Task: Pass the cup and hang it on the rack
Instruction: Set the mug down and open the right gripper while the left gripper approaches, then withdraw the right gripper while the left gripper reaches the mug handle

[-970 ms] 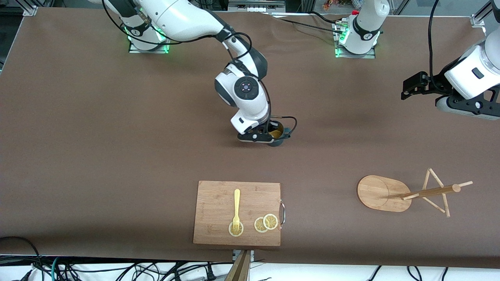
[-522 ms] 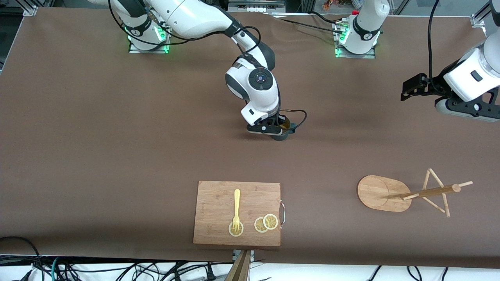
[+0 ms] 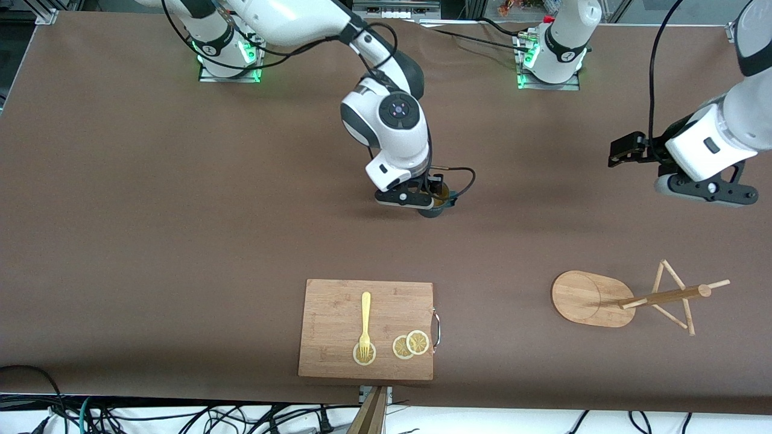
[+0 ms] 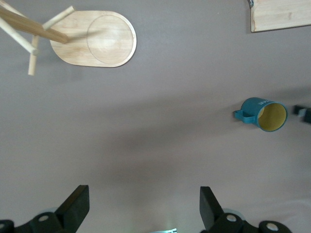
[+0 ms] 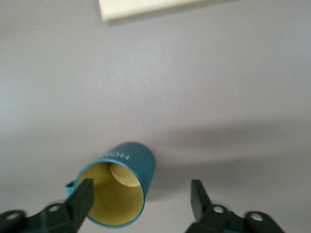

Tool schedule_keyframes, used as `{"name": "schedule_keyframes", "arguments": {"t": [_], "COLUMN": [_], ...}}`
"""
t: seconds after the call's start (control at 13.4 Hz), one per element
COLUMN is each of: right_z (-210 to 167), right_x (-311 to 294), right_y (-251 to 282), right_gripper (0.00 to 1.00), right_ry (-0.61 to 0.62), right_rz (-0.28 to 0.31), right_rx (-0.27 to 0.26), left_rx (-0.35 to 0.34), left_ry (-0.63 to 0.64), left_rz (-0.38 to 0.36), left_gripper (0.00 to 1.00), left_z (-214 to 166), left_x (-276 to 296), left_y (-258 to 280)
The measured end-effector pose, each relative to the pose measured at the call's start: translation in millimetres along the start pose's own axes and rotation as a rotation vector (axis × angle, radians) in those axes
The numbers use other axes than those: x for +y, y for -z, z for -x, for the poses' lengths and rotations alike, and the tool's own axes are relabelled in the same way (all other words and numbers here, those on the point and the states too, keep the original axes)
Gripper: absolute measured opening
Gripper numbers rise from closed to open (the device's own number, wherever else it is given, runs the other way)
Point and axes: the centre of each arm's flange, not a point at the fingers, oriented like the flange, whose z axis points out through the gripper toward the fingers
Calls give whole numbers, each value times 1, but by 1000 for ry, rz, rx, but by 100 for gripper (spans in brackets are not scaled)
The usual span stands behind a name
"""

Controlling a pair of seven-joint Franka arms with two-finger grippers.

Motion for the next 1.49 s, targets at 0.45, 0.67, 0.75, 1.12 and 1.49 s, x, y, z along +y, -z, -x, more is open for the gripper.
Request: {"name": "schedule_keyframes", "arguments": {"t": [0.45, 0.67, 0.75, 1.12, 1.49], "right_z": [-136, -168, -170, -122, -116], "right_x": [162, 270, 305, 425, 435], "right_y": [153, 224, 243, 291, 301], "right_gripper": [100, 100, 100, 100, 100], "right_ry": [32, 90, 105, 100, 165], "right_rz": [82, 88, 83, 41, 104], "right_rx": [-60, -159, -168, -179, -135], "left_rx": [-109, -60, -25, 175, 459], "left_ry": [-372, -619, -705, -1042, -1251], "left_rz": [185, 286, 328, 444, 574], "left_gripper": [100, 100, 100, 100, 100], "left_z": [-54, -66, -68, -75, -61], "left_x": [25, 28, 32, 44, 53], "left_y": [-95, -118, -126, -198, -277]}}
